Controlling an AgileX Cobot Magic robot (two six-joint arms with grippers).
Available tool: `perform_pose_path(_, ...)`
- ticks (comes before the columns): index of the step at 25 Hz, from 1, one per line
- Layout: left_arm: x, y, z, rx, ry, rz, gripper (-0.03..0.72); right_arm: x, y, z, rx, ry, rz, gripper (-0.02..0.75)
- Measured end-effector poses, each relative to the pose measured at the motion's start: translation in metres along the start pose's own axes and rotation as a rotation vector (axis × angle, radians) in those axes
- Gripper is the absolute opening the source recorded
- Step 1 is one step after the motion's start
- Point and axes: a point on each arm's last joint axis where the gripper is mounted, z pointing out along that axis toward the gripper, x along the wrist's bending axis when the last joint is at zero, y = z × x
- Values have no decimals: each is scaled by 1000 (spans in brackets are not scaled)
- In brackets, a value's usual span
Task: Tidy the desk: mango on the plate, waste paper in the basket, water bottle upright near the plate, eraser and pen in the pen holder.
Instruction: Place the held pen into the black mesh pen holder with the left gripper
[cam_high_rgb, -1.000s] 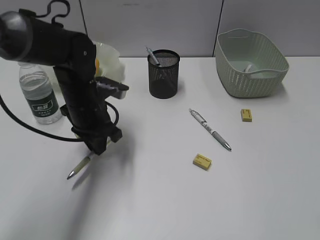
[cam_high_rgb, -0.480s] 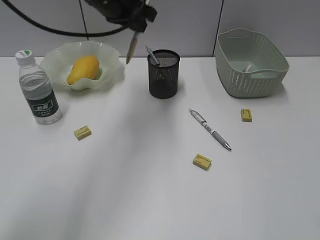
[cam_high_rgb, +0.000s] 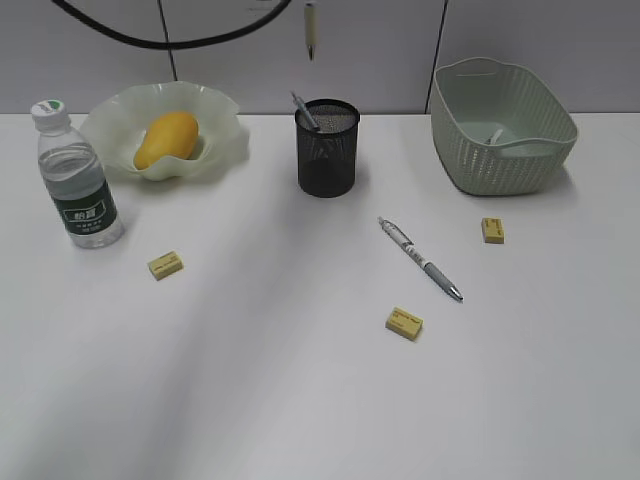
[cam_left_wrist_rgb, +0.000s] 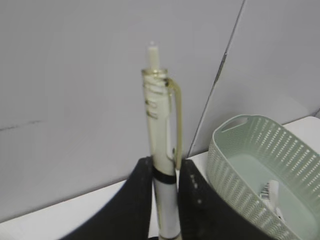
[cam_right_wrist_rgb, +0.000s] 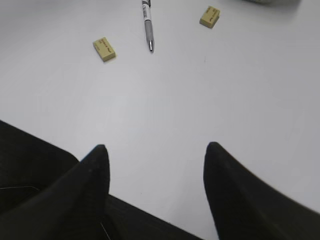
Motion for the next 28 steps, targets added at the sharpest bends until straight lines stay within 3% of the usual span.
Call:
perform_pose_path(12, 14, -65, 49, 69, 36, -51, 115, 0, 0, 2, -10, -3, -4, 477)
perform_pose_path(23, 2, -90, 61, 125, 16, -39, 115, 0, 0, 2, -13, -5, -5, 477)
perform_pose_path(26, 2, -90, 61, 125, 16, -39, 161, 0, 0, 2, -13, -5, -5, 477)
perform_pose_path(28, 2, -90, 61, 125, 16, -39, 241, 0, 0, 2, -13, -5, -5, 477)
